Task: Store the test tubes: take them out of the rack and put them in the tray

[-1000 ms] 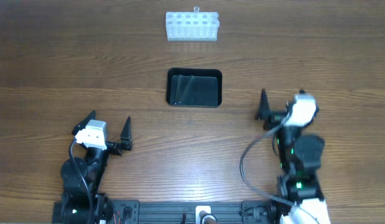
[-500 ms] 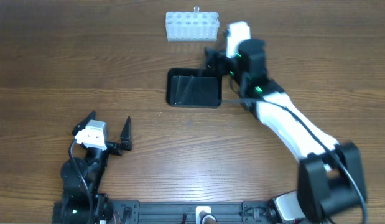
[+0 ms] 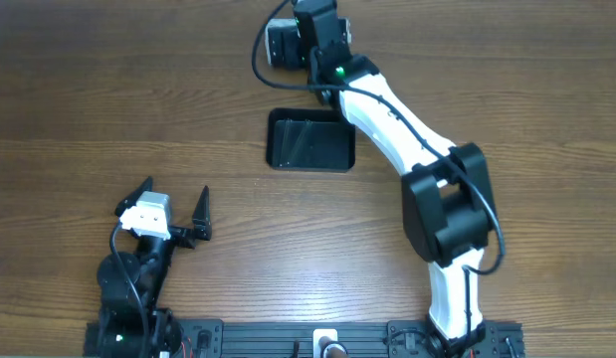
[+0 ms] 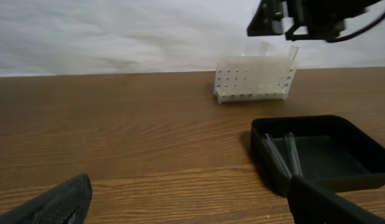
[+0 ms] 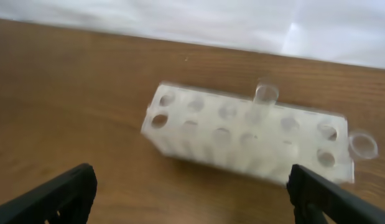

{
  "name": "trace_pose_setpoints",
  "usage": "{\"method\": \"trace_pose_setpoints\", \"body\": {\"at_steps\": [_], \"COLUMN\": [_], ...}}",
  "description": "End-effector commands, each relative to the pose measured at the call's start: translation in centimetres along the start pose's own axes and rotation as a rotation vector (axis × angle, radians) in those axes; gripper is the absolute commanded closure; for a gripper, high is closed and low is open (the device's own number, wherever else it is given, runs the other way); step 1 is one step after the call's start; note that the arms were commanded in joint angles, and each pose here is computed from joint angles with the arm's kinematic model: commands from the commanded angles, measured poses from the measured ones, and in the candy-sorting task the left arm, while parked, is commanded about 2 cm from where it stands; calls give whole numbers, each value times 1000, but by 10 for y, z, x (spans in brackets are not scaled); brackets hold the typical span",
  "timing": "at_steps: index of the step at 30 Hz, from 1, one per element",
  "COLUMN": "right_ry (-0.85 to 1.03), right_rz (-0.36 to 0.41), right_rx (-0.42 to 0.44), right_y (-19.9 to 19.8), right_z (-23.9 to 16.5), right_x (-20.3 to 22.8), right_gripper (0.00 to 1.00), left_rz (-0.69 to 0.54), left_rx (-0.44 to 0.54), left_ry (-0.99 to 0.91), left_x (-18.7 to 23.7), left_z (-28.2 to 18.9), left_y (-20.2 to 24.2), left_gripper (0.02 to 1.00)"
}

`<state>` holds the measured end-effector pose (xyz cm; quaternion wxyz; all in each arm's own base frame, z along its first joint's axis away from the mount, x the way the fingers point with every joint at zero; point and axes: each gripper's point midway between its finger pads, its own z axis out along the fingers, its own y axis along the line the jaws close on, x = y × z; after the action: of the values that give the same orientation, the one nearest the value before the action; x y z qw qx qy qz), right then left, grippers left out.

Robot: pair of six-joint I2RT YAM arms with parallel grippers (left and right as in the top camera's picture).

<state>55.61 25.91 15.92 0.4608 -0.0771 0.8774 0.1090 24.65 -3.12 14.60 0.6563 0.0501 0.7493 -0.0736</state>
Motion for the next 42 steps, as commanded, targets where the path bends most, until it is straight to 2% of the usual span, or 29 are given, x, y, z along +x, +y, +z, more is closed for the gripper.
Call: {"method": "trace_pose_setpoints", "body": {"at_steps": [1, 9, 17, 27, 42], "right_ry": [-34, -70, -106, -104, -113], "right_rz": [42, 51, 63, 40, 43], "right_rx": [119, 198, 211, 245, 270], "right_y": [-15, -28, -35, -45, -54], "right_z": [24, 50, 58, 61, 66], "right_x": [-6, -4, -7, -4, -2], "right_gripper": [27, 31, 62, 110, 402], "left_rz": [-10, -10, -10, -10, -10], "left_rx": [-2, -2, -2, -2, -2], "left_ry": [1, 1, 1, 1, 1], "left_x": [2, 2, 2, 2, 2], "left_z": [0, 0, 0, 0, 0], "left_y": [0, 0, 0, 0, 0], "left_gripper": [18, 20, 20, 20, 18]}}
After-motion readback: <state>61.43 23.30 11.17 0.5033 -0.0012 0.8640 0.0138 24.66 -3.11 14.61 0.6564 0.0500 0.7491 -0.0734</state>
